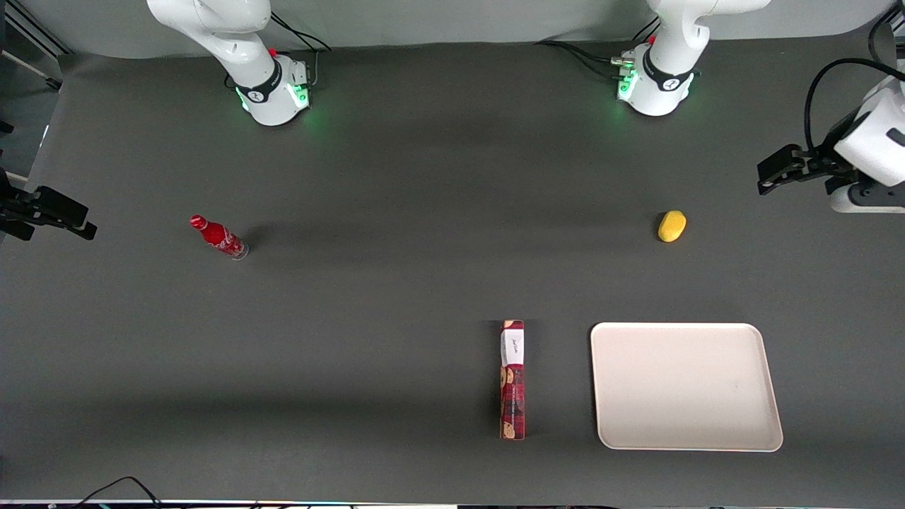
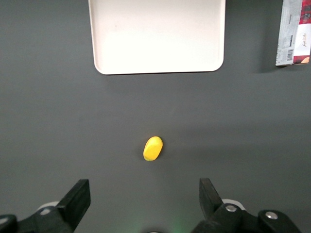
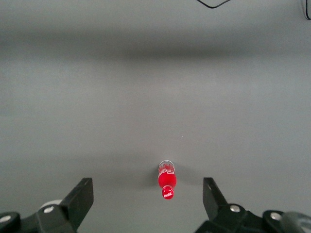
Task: Place red cookie box on tray
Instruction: 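Move the open left gripper over the red plaid cookie box, then lower the left gripper and close it on the cookie box's end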
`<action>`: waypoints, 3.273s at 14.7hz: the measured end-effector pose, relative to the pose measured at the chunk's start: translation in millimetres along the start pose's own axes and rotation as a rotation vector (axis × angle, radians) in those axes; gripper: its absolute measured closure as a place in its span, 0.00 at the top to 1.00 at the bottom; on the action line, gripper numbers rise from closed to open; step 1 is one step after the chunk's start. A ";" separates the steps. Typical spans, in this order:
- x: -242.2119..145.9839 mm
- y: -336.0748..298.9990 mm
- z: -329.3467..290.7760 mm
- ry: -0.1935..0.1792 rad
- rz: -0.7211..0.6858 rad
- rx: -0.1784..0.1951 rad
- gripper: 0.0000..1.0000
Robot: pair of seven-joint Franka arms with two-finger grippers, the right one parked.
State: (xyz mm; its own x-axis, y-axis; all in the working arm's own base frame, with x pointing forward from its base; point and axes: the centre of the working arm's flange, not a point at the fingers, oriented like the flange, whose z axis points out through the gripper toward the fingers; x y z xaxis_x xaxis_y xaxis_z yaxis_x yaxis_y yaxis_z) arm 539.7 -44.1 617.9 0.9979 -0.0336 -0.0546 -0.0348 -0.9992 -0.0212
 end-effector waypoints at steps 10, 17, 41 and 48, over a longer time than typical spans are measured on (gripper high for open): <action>65.2 65.8 51.0 -0.022 0.061 -0.055 1.00; 100.9 112.0 99.6 0.016 0.084 -0.100 1.00; 168.8 316.4 333.6 0.212 0.030 -0.221 1.00; 178.7 326.0 361.8 0.300 0.029 -0.276 1.00</action>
State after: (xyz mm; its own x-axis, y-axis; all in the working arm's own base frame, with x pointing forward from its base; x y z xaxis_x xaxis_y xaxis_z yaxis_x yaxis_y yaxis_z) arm 687.2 -367.5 240.1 0.9696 -0.0261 0.2432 -0.0879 -0.9650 0.2470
